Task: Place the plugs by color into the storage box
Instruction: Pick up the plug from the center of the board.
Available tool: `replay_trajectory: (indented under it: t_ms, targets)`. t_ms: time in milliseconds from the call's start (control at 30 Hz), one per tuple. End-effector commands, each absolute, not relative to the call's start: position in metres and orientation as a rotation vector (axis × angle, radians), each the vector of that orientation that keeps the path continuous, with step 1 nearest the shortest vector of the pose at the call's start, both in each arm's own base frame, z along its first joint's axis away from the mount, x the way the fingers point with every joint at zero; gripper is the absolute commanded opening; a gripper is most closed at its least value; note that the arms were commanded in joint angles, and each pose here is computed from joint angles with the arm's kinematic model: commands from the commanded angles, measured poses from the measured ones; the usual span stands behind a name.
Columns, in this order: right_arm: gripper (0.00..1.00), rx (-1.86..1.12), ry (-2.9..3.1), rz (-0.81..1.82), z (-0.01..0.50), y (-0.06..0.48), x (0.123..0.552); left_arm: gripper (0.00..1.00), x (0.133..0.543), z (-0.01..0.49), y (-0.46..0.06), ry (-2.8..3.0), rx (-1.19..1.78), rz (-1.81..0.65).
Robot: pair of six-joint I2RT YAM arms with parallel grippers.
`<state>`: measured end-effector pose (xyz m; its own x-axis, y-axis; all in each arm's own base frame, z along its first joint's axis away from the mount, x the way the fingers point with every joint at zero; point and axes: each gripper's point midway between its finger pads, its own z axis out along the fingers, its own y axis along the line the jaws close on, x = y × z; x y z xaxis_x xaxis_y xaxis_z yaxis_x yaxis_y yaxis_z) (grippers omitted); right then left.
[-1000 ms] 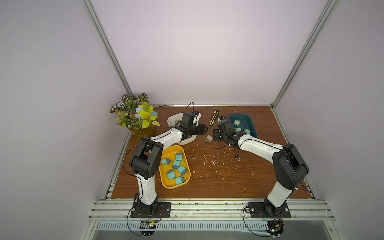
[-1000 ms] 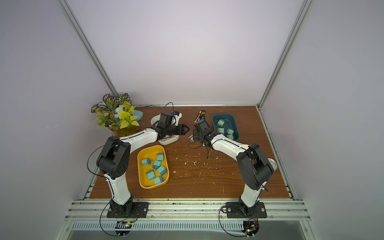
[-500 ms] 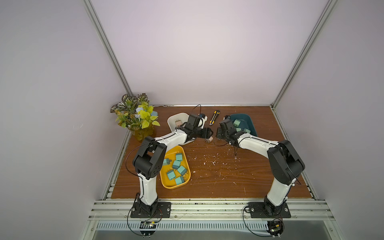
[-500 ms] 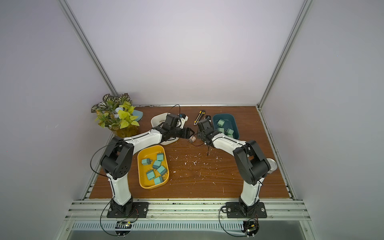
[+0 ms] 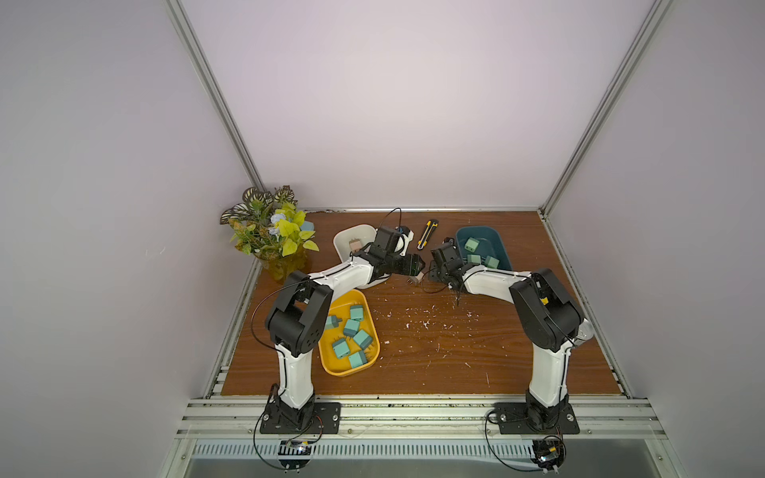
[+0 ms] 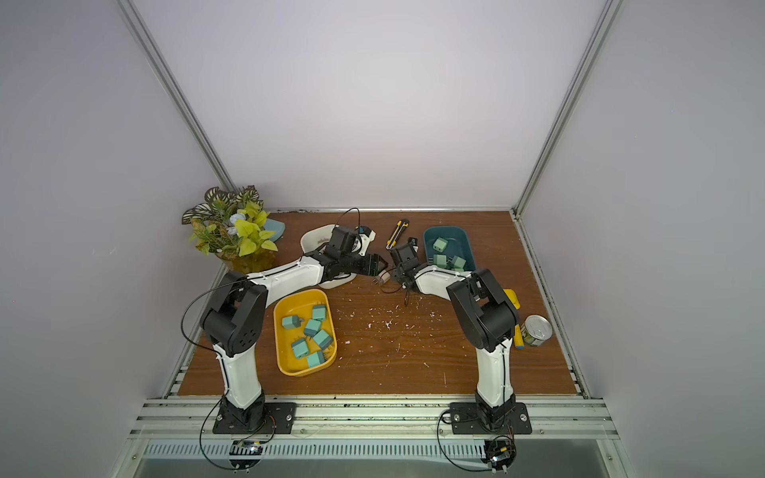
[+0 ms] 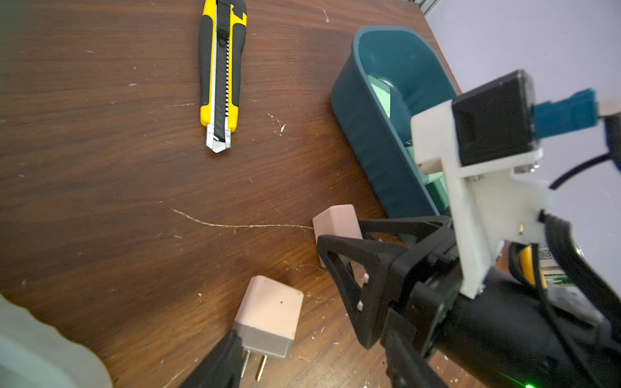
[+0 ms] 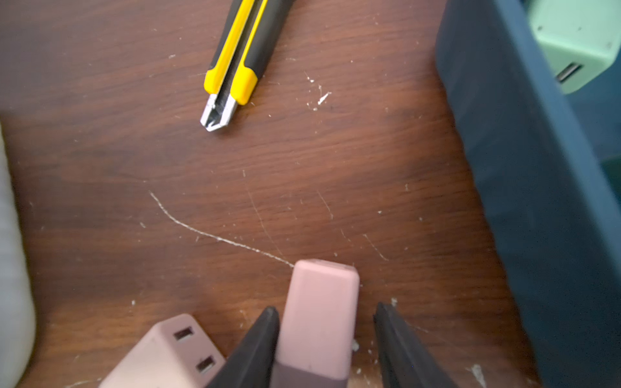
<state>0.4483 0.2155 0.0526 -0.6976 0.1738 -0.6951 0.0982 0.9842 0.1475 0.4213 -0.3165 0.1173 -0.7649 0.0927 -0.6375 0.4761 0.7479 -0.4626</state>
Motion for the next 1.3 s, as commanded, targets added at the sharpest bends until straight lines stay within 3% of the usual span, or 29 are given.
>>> replay_trajectory:
  t_ms: [0, 533, 733, 1267]
  targets:
    - [0.46, 0.225, 2.295, 0.169, 0.067, 0.219, 0.461, 0.70, 0.425, 0.119, -0.319, 2.344, 0.443, -0.831]
    - [0.26, 0.145, 2.282, 0.228, 0.089, 0.216, 0.438, 0.68, 0.424, 0.120, -0.322, 2.354, 0.433, -0.860]
    - [0.14, 0.072, 2.309, 0.317, 0.088, 0.232, 0.434, 0.68, 0.423, 0.121, -0.324, 2.353, 0.440, -0.855]
    - [0.06, -0.044, 2.287, 0.527, 0.105, 0.252, 0.411, 0.68, 0.422, 0.120, -0.324, 2.347, 0.476, -0.802]
